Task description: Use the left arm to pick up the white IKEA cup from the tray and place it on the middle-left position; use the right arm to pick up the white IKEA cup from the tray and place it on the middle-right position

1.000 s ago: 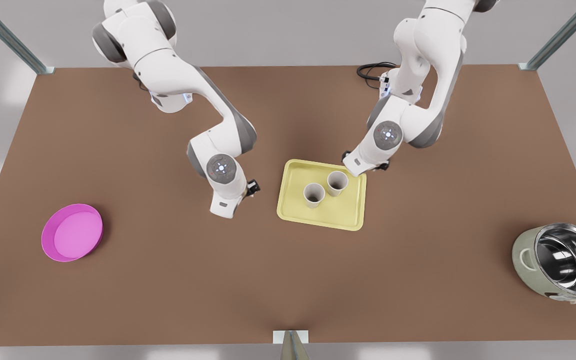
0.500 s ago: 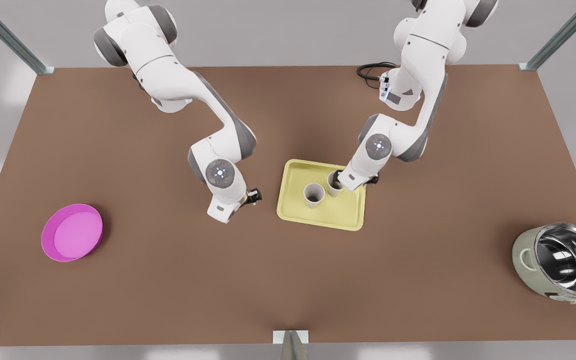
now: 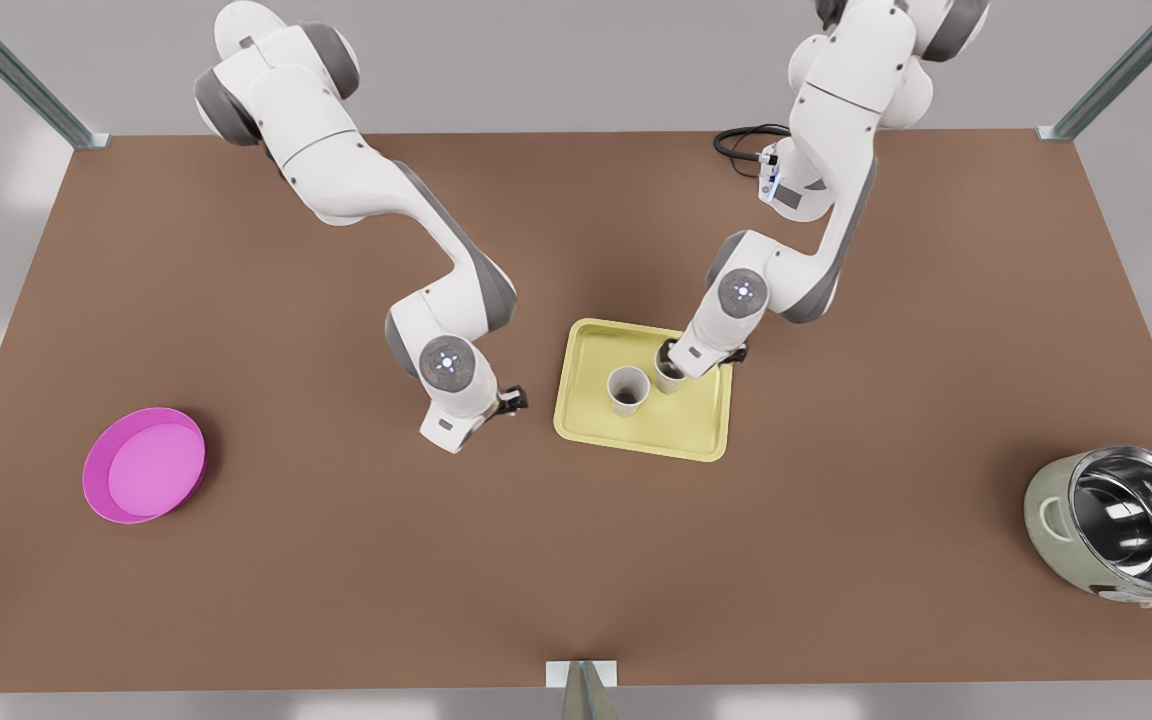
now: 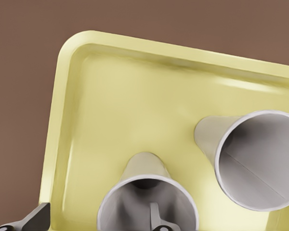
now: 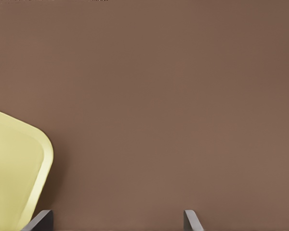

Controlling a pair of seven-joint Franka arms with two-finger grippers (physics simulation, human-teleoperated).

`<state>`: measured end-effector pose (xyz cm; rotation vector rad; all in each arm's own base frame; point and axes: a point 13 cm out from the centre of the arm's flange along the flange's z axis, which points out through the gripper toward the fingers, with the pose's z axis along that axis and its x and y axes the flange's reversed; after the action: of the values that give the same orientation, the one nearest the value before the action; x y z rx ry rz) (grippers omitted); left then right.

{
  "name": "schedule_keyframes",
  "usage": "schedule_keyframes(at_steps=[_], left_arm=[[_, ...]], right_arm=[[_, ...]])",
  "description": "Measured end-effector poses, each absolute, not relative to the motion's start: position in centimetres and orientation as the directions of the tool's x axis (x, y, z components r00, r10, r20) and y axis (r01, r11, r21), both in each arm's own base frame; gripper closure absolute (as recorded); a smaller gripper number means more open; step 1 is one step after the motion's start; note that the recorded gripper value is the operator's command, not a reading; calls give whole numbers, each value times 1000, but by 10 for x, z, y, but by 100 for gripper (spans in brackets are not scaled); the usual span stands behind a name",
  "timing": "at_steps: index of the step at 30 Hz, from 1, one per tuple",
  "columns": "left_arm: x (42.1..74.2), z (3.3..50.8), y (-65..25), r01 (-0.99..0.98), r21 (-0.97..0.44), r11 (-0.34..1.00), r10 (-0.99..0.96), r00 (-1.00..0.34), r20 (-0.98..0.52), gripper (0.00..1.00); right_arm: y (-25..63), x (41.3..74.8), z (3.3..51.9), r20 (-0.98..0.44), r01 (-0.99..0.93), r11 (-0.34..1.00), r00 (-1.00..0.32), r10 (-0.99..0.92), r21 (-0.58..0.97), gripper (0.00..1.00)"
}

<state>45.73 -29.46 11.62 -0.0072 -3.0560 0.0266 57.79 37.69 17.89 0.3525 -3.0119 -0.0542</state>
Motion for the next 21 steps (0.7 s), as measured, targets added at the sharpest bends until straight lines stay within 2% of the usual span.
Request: schedule_keyframes(at_steps=[1,2,4,5,7,8,10,12,13,17,21], left_arm=[[456,113,-295,2,-17,1000,3,-996,86,0],[456,112,-295,0,-17,1000,1,-996,85,4],[457,111,-296,-5,-19,1000,-3,-997,79,27],[457,111,-296,-7,-20,1000,-6,-997,77,34],[458,109,-296,-12,-21,1000,-10,-997,73,35],[458,106,-296,-14,-21,1000,-12,-997,74,41],[460,105,-297,-17,-23,1000,-16,-998,69,66],[462,106,-298,-22,-25,999,-20,-998,63,83],[463,106,-298,-24,-25,999,-22,-998,60,86],[467,113,-299,-34,-29,999,-32,-999,44,87],[475,154,-282,-50,-30,998,-50,-999,9,87]], right_arm=[[378,578,179,101,-224,973,-968,-228,53,0],[380,579,180,99,-221,974,-969,-226,57,0],[381,579,182,94,-216,974,-971,-221,62,0],[381,580,182,93,-214,975,-971,-219,63,0],[382,580,182,91,-209,976,-972,-215,65,0],[382,581,182,90,-208,976,-973,-213,65,0],[382,581,182,89,-205,977,-974,-210,66,0],[382,581,182,88,-201,977,-975,-206,66,0],[381,582,182,88,-199,978,-975,-205,66,0],[380,582,182,89,-194,979,-976,-199,65,0],[382,582,187,84,-190,979,-977,-195,70,0]])
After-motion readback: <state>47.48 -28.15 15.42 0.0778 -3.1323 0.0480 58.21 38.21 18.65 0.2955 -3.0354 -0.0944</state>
